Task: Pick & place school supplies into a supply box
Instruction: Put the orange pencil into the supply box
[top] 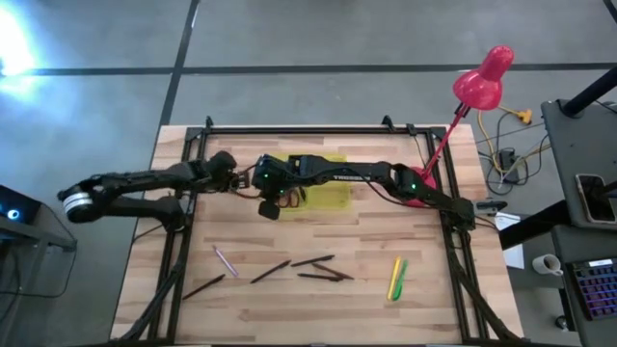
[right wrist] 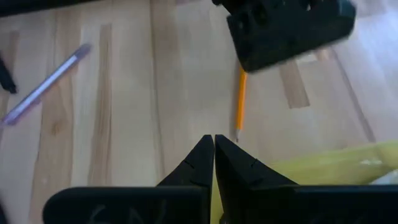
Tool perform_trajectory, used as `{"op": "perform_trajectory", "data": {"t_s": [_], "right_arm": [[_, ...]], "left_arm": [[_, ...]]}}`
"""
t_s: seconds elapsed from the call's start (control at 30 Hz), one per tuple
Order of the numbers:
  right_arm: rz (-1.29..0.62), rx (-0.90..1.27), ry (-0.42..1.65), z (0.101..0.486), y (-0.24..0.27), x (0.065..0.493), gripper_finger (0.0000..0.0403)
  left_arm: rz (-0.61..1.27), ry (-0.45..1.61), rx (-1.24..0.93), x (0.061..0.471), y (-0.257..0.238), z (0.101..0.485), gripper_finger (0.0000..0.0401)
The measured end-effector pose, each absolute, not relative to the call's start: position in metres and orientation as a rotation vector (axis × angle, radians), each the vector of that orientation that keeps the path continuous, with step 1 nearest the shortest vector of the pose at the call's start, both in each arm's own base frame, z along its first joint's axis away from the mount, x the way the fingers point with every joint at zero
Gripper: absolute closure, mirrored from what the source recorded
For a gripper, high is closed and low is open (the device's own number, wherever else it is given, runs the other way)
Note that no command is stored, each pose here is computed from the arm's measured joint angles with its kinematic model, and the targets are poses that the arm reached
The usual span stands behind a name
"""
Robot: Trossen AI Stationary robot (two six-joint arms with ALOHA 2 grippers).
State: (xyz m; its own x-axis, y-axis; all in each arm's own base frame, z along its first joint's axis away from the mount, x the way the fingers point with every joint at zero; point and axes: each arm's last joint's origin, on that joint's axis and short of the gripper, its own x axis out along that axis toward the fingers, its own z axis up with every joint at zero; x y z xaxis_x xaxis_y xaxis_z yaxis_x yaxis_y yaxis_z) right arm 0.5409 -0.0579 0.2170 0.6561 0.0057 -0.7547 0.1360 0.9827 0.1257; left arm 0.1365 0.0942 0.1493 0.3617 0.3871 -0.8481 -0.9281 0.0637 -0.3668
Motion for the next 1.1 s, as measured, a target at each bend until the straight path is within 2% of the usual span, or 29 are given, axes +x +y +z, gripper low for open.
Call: {"op": "perform_trajectory", "data": {"t_s": [0.13,0.27,0.43,0.53,0.67,0.77,0.87,1.1], "right_arm": [[-0.077,0.184,0.916,0.214,-0.056,0.536,0.0394],[-0.078,0.183,0.987,0.213,-0.056,0.529,0.0394],[-0.078,0.182,1.022,0.212,-0.056,0.526,0.0394],[-0.044,0.167,1.023,0.213,-0.055,0.525,0.0394],[-0.001,0.157,1.02,0.217,-0.054,0.524,0.0394],[0.016,0.126,1.014,0.22,-0.053,0.523,0.0394],[0.022,0.118,1.006,0.223,-0.054,0.523,0.0394],[0.024,0.118,1.007,0.225,-0.053,0.522,0.0394]], "left_arm": [[1.112,0.755,-1.127,0.146,0.095,0.134,0.038],[1.056,0.897,-1.207,0.156,0.075,0.125,0.038],[0.801,0.957,-1.323,0.178,0.028,0.147,0.038],[0.709,0.899,-1.364,0.186,0.006,0.169,0.038],[0.768,0.807,-1.311,0.181,-0.011,0.186,0.038],[0.994,0.72,-1.235,0.168,-0.008,0.192,0.038],[1.2,0.738,-1.134,0.155,-0.003,0.183,0.038],[1.352,0.77,-1.015,0.148,0.006,0.15,0.038]]}}
